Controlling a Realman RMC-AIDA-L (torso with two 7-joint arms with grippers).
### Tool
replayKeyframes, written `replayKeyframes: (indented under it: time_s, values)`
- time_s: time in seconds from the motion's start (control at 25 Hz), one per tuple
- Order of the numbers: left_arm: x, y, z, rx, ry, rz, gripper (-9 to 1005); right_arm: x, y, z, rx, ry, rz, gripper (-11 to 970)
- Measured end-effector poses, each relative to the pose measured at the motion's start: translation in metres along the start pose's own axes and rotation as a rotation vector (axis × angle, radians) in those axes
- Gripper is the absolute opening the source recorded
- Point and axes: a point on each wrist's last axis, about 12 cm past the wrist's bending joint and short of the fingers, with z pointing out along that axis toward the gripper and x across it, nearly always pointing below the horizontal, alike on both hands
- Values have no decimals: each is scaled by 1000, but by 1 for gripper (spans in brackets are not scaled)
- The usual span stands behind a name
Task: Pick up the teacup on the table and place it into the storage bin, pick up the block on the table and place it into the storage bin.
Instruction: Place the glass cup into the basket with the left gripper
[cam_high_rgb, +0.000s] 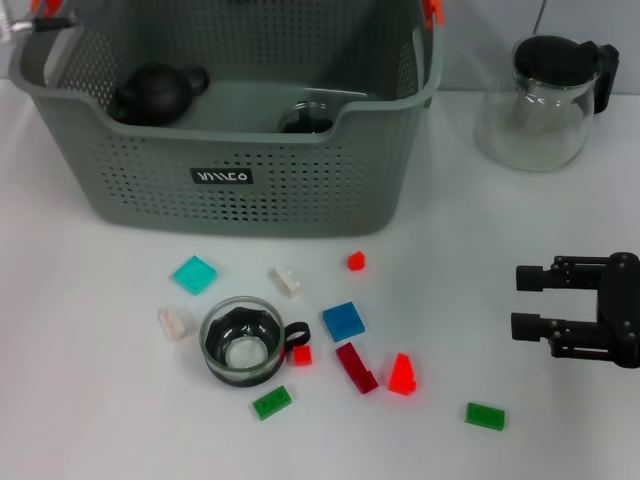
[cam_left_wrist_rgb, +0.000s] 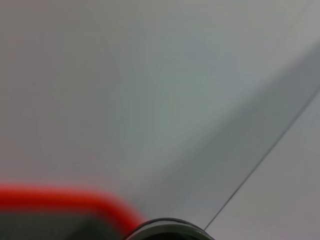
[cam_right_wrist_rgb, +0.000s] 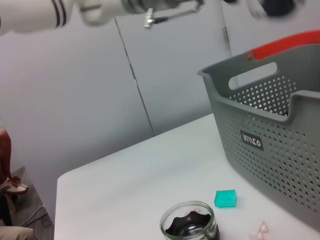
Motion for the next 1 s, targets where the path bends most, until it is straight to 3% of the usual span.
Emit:
replayKeyframes:
  time_s: [0.16, 0.36, 0.64, 1.0]
  values:
    - [-5, -1, 35, -200, 194, 45, 48, -1, 0, 2, -3, -3, -1, 655]
    - [2, 0, 66, -384, 312, 105, 48, -2, -1, 4, -3, -3, -3, 656]
    - [22, 3, 98, -513, 414, 210, 50, -2, -2, 6, -9, -5, 3, 656]
    - [32, 3, 112, -578, 459, 264, 81, -2, -1, 7, -10, -5, 6, 655]
